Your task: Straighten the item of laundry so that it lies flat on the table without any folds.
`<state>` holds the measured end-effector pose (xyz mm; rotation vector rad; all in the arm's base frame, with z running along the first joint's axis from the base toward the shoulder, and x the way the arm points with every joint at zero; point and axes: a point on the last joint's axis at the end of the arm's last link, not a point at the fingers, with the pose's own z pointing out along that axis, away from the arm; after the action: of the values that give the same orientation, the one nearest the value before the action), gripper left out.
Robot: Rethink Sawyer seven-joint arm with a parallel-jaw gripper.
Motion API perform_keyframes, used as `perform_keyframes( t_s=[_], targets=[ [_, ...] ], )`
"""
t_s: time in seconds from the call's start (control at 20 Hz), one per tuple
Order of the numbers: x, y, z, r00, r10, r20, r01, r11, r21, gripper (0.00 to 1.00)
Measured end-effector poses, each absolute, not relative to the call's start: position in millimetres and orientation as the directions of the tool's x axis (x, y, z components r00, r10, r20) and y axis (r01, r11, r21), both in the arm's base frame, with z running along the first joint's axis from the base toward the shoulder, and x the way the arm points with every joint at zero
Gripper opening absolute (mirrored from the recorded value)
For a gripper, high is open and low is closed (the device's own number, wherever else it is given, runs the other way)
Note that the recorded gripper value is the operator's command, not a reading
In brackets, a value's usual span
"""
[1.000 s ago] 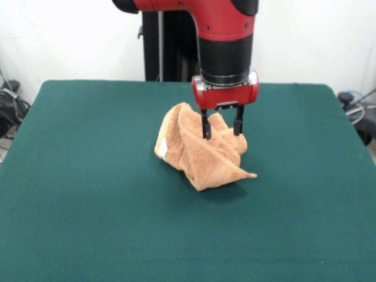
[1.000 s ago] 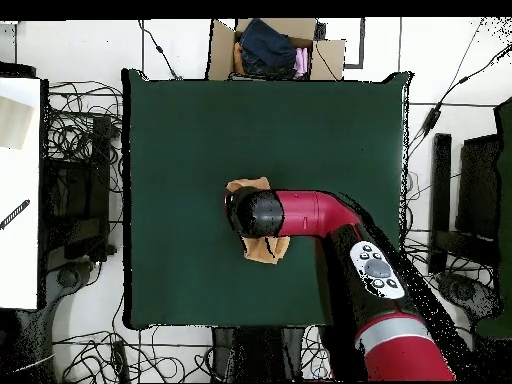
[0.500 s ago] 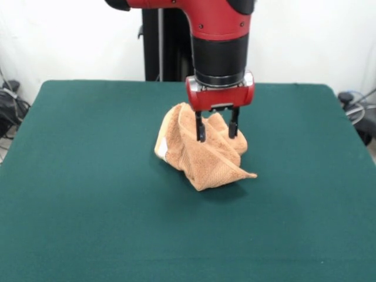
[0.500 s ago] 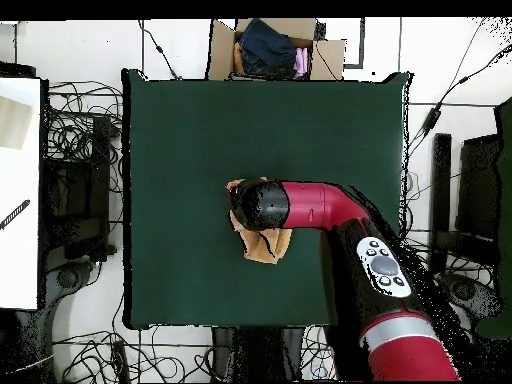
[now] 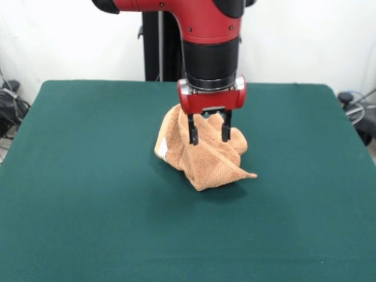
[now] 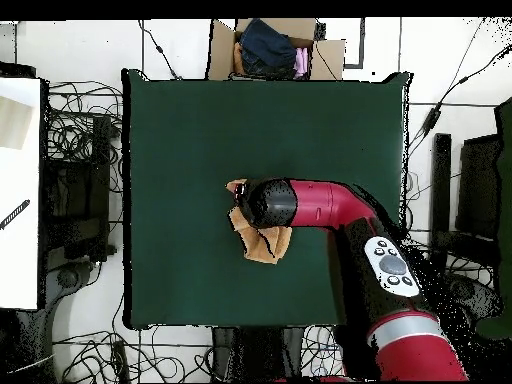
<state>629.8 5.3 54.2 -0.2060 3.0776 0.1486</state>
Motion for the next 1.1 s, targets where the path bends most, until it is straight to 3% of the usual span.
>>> perform_keyframes(
  t_s=[1.1],
  targets=[
    [624,22,50,-0.979,-0.195,-0.059,-0.199,0.977,0.072,1.0]
  ],
)
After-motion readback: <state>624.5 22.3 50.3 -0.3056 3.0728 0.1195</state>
